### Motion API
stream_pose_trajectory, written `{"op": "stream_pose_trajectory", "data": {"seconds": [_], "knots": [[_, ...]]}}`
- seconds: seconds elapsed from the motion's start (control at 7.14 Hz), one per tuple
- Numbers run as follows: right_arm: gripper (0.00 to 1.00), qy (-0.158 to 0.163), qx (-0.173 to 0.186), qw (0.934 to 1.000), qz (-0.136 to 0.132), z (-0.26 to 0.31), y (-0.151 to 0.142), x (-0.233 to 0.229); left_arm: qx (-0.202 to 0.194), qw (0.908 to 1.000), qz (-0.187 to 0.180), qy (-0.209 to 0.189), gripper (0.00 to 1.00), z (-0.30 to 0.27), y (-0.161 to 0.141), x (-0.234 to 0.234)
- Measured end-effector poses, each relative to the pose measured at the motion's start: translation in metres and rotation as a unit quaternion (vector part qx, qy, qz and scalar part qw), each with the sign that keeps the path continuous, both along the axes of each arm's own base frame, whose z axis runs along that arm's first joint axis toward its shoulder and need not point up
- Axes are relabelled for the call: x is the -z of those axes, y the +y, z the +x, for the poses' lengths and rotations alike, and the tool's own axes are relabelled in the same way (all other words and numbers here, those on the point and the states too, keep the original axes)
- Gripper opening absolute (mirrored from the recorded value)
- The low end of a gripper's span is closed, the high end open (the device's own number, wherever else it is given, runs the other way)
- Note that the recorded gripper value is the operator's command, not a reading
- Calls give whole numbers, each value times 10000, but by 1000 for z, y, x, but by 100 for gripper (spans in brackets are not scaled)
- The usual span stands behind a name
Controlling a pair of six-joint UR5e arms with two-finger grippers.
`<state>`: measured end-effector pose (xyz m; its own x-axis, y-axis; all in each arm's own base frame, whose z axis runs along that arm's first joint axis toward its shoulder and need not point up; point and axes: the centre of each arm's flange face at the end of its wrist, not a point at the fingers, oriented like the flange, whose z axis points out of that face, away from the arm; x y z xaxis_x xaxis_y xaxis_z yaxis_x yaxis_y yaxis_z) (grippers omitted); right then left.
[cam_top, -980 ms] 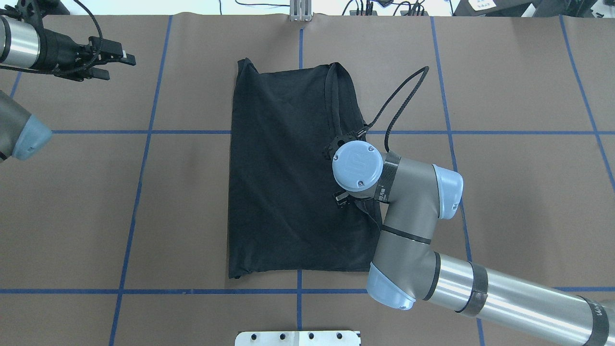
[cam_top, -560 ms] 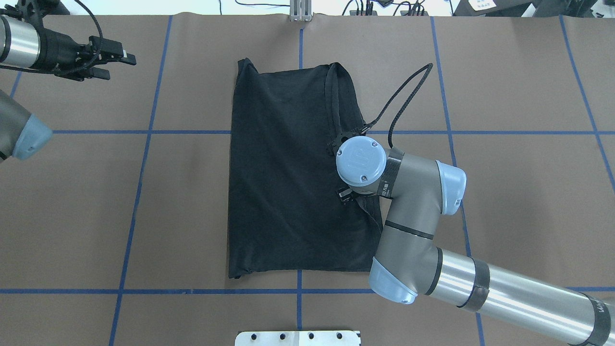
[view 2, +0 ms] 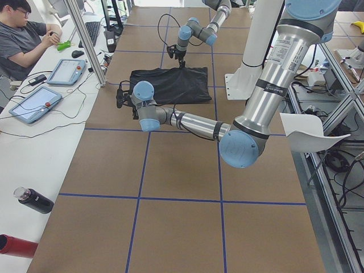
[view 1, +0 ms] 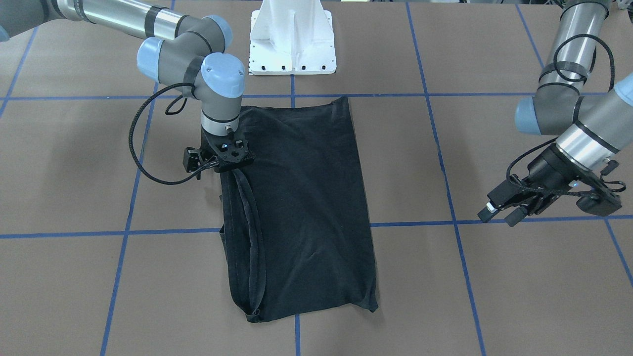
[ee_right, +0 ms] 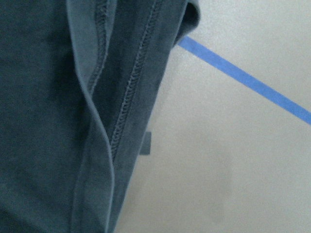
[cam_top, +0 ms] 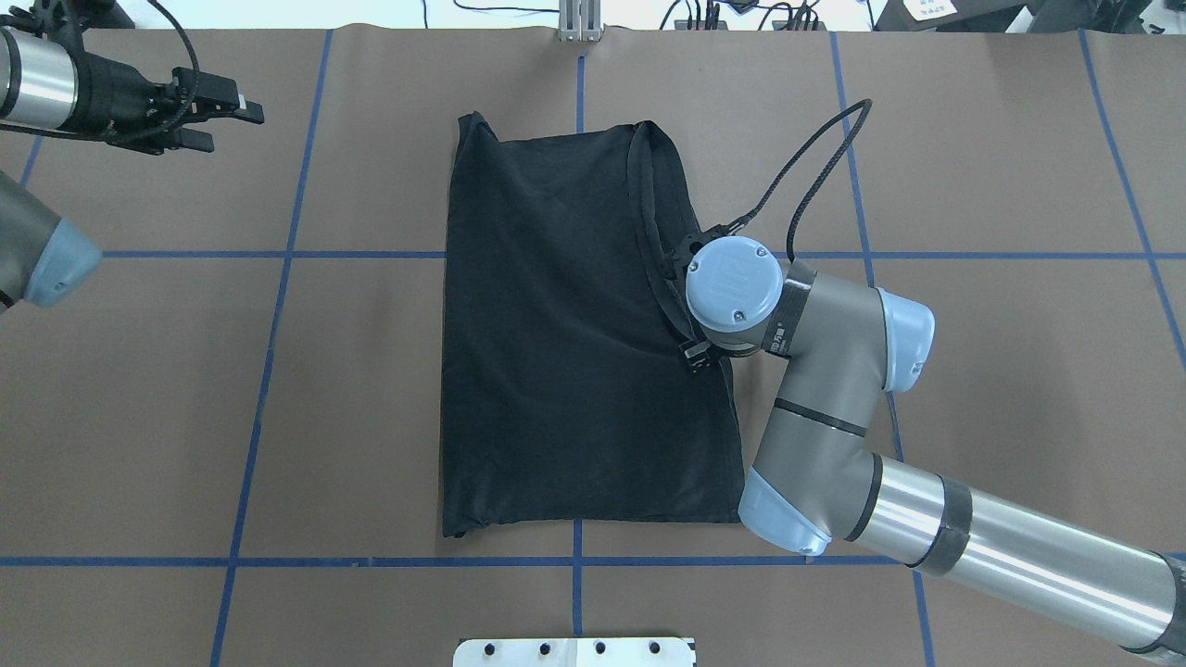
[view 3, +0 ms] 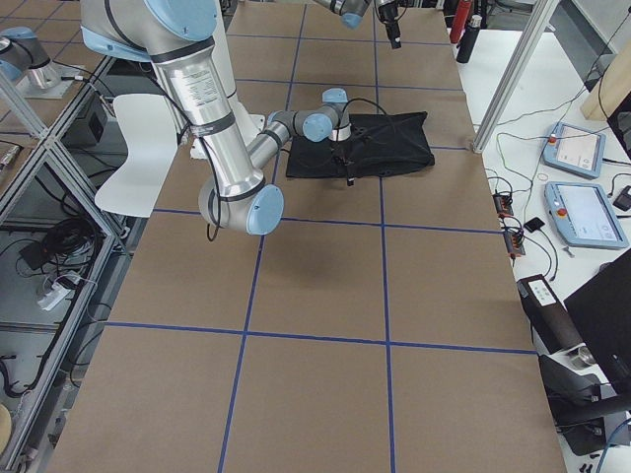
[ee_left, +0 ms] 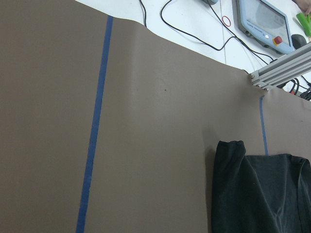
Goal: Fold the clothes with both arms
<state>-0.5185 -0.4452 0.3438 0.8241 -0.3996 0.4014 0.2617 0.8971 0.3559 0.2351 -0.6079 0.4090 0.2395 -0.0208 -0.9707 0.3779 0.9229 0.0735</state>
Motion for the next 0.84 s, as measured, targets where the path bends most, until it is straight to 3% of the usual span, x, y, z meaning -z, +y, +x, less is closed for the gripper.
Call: {"op": "stream_pose_trajectory", "data": {"seconds": [0.42, 0.84], "knots": [[100, -354, -3, 9993, -69, 19, -8, 1, 2, 10000, -6, -4, 100, 0, 0, 0], [100, -887, -76, 9960, 36, 20, -42, 75, -11, 10000, -21, -35, 100, 0, -1, -6]]}}
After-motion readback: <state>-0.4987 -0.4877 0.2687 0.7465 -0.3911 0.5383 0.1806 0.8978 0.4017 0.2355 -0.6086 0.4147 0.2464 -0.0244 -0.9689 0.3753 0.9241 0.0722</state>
